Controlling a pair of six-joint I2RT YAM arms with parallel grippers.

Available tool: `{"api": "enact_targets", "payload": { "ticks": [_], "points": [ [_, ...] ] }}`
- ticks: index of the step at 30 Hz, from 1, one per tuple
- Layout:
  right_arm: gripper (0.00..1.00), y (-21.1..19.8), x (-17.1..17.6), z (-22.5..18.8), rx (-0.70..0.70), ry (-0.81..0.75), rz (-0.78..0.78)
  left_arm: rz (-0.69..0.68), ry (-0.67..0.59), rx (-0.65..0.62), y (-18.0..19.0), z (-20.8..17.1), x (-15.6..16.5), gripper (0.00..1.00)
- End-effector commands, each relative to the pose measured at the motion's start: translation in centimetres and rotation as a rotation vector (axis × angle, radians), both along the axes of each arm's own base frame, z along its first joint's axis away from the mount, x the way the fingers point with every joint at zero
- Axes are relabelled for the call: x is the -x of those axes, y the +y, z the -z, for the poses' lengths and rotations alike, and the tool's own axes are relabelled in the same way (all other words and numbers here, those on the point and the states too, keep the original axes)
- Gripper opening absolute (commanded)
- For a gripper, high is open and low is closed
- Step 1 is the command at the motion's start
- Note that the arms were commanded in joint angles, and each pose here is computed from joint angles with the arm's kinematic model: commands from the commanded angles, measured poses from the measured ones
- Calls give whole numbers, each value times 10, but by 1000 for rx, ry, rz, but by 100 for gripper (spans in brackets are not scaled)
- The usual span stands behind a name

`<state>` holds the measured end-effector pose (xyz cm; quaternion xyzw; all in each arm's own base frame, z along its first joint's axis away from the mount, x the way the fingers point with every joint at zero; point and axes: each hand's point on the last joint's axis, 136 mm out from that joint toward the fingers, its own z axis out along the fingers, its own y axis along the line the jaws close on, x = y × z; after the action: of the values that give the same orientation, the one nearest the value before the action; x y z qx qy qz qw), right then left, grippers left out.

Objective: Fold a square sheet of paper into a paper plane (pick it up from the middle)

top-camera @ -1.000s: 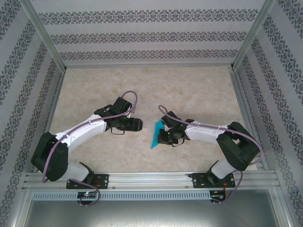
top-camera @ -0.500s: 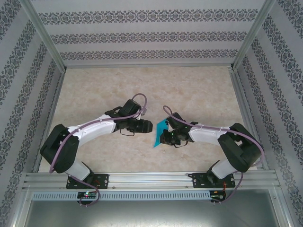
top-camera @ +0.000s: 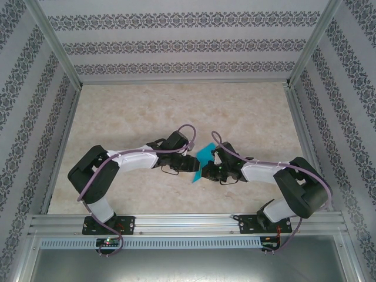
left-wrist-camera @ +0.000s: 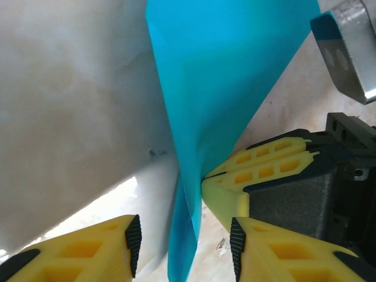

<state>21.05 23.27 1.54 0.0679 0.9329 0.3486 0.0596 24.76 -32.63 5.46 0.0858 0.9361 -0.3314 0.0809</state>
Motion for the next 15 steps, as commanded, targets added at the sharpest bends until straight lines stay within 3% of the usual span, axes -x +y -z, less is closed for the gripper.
{"api": "enact_targets", "payload": {
  "ticks": [1,15],
  "points": [
    [10,3,-5,-9,-60,-18,22,22,-14,74,-20,-10,-2,44],
    [11,-3,-13,-21,-117,-29,52,41,12,3,-17,13,0,25]
  ]
}}
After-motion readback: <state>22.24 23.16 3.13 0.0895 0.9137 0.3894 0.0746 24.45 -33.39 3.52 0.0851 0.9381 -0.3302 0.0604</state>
